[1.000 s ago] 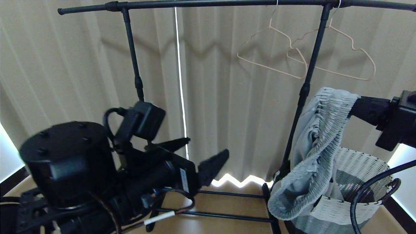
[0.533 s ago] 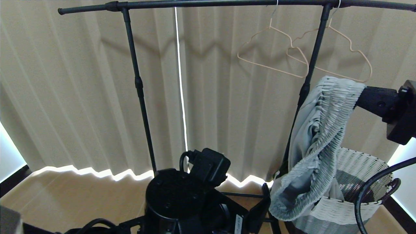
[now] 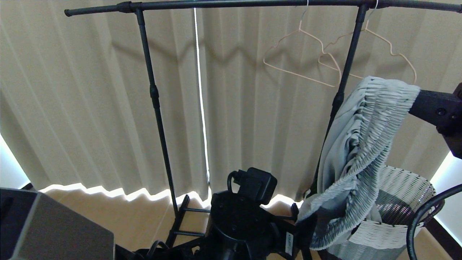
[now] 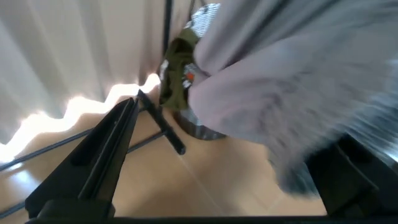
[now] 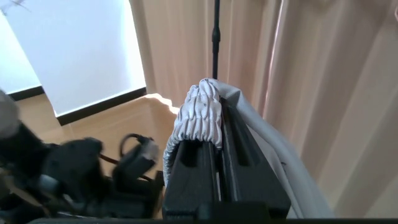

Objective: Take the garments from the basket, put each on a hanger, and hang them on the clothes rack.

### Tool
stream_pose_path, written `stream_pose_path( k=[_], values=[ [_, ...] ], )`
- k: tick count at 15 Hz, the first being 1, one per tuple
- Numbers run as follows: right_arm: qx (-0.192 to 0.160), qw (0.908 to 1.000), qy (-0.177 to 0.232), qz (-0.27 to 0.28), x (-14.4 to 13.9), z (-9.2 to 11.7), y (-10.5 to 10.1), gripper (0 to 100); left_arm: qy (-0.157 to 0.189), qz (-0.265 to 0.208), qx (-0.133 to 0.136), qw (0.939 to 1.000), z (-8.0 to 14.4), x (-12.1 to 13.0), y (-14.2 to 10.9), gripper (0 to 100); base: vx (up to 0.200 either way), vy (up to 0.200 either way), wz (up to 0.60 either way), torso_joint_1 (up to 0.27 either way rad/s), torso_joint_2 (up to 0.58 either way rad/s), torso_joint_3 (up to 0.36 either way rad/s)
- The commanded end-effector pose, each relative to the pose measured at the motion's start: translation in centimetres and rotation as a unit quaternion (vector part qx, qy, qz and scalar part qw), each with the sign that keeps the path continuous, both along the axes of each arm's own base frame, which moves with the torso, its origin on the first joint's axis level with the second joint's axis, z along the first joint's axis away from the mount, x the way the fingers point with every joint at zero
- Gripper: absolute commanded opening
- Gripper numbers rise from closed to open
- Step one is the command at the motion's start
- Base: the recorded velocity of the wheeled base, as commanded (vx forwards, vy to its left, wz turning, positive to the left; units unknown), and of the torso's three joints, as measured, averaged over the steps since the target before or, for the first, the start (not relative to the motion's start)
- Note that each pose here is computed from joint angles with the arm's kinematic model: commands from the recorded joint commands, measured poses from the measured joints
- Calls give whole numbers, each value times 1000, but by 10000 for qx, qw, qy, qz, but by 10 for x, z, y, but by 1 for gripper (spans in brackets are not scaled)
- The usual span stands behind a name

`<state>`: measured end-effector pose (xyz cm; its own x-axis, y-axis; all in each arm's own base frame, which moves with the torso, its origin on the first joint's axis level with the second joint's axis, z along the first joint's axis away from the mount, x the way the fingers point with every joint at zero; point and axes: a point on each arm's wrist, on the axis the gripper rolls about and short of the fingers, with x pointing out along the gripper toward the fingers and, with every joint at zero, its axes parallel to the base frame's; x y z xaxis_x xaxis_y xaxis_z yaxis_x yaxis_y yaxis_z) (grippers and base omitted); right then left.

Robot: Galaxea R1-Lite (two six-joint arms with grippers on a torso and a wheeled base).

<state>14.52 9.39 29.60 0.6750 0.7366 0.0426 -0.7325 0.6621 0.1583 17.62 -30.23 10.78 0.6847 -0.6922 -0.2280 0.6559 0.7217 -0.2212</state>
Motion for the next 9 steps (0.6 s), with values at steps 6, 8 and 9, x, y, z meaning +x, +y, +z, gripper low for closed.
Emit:
stream_pose_path(
  k=[6, 8, 9],
  values=[
    [16, 10000, -47, 74, -3, 2, -1, 0, 134, 183, 313, 9993, -18, -2, 6, 100, 0, 0, 0, 0, 0, 0],
    [16, 10000, -47, 74, -3, 2, -1, 0, 147, 168, 332, 9992, -16, -6, 11, 0, 0, 0, 0, 0, 0, 0],
    [12, 10000, -40, 74, -3, 1, -1, 0, 160, 183, 360, 9991, -17, -6, 14, 0, 0, 0, 0, 0, 0, 0]
  ],
)
